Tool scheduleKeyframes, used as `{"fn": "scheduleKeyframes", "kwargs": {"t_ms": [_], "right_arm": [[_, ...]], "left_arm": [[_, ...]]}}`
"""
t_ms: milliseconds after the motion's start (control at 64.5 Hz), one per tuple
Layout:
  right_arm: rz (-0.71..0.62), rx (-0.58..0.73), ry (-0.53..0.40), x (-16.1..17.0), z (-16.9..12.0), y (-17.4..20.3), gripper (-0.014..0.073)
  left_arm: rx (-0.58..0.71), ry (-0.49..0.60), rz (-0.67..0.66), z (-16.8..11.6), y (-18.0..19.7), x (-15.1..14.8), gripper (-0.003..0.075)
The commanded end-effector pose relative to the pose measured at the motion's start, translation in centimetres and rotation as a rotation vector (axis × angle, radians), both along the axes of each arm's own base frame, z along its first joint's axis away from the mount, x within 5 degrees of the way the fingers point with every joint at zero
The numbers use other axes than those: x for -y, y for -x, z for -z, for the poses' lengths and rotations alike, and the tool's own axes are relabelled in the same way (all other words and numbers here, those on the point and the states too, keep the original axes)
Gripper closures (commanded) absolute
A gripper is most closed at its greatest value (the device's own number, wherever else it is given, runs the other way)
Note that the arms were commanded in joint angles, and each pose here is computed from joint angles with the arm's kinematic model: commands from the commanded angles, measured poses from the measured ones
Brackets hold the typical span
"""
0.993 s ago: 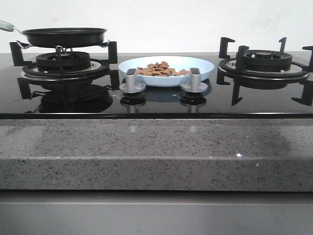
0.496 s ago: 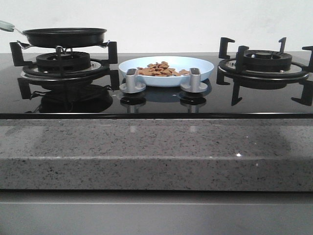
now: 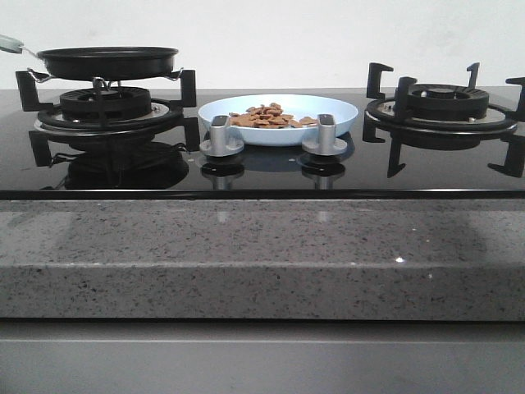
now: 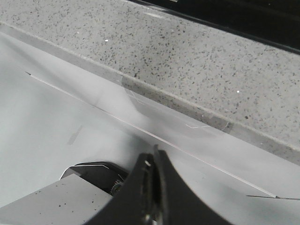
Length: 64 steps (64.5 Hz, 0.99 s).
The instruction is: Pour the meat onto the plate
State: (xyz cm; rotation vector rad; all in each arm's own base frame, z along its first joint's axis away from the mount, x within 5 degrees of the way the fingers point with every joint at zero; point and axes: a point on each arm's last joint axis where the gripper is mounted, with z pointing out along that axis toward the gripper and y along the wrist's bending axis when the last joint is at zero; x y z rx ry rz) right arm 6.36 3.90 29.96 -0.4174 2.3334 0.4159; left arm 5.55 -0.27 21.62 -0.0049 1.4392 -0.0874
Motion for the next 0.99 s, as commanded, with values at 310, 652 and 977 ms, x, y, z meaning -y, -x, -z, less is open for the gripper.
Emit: {"fn": "scheduleKeyframes", "kwargs": {"t_ms": [310, 652, 977], "right_arm": [[0.009, 0.061, -0.035, -0.14, -1.07, -0.29, 0.0664], [0.009, 0.061, -0.035, -0.14, -1.07, -0.29, 0.0664], [0.009, 0.061, -0.035, -0.14, -1.07, -0.29, 0.0664]], "left_arm": [[0.070, 0.016, 0.014, -0.44, 0.25, 0.04, 0.0741], [0.068, 0.016, 0.014, -0.43, 0.23, 0.04, 0.0741], [0.068, 0.016, 0.014, -0.43, 0.23, 0.04, 0.0741]]}}
